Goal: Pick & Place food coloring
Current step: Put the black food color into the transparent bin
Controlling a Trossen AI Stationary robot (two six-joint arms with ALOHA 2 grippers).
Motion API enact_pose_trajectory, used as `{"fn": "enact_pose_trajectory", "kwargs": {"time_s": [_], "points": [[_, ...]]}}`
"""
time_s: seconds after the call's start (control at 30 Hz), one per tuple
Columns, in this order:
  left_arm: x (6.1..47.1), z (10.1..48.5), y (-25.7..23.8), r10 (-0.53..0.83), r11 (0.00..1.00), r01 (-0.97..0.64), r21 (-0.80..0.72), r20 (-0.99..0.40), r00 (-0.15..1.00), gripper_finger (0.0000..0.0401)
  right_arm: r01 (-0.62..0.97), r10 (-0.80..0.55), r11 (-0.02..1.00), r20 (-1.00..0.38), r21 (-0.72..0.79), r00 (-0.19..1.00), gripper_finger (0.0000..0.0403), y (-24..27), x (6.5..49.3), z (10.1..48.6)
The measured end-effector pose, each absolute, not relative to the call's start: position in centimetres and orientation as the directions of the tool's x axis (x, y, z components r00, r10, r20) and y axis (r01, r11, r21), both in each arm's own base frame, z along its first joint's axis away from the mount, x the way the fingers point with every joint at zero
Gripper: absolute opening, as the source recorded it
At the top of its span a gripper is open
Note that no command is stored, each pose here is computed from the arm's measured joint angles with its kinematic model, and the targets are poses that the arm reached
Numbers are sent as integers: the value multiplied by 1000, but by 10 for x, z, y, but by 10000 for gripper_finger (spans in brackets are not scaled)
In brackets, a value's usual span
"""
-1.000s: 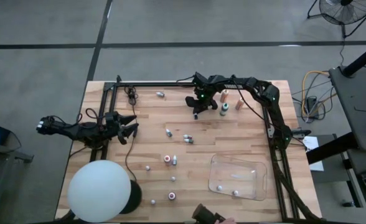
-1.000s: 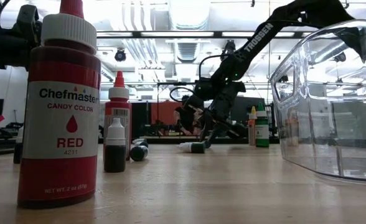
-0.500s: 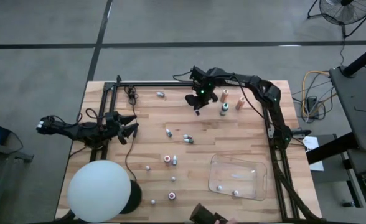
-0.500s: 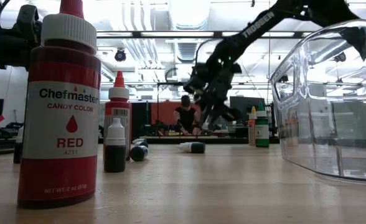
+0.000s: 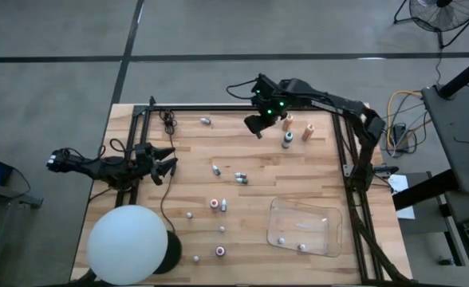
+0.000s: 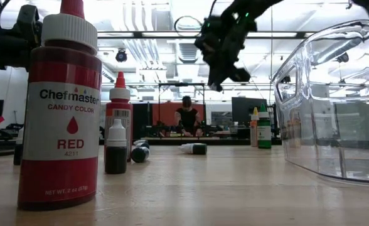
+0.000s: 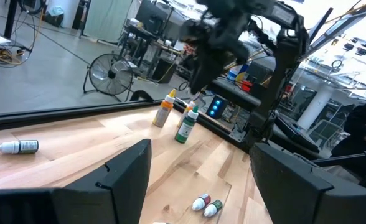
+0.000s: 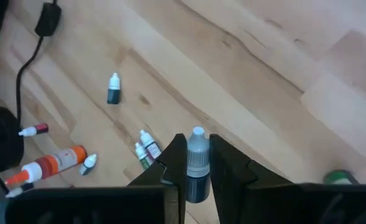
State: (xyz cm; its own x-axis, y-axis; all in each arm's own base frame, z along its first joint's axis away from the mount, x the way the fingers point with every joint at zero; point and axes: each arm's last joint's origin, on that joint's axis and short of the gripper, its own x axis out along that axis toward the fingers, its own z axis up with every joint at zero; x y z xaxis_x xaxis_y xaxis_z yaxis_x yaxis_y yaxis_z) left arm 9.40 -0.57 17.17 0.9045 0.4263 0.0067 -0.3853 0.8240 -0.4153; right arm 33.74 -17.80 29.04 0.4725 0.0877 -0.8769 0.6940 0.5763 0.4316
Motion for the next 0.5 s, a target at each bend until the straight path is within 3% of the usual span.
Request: {"fn": "enact_pose_trajectory", "kwargs": {"time_s": [0.5], "points": [[94, 172, -6, 426, 824, -385, -415, 7, 905, 245, 669, -69, 672, -873, 316, 482, 36, -84, 307, 334]]}}
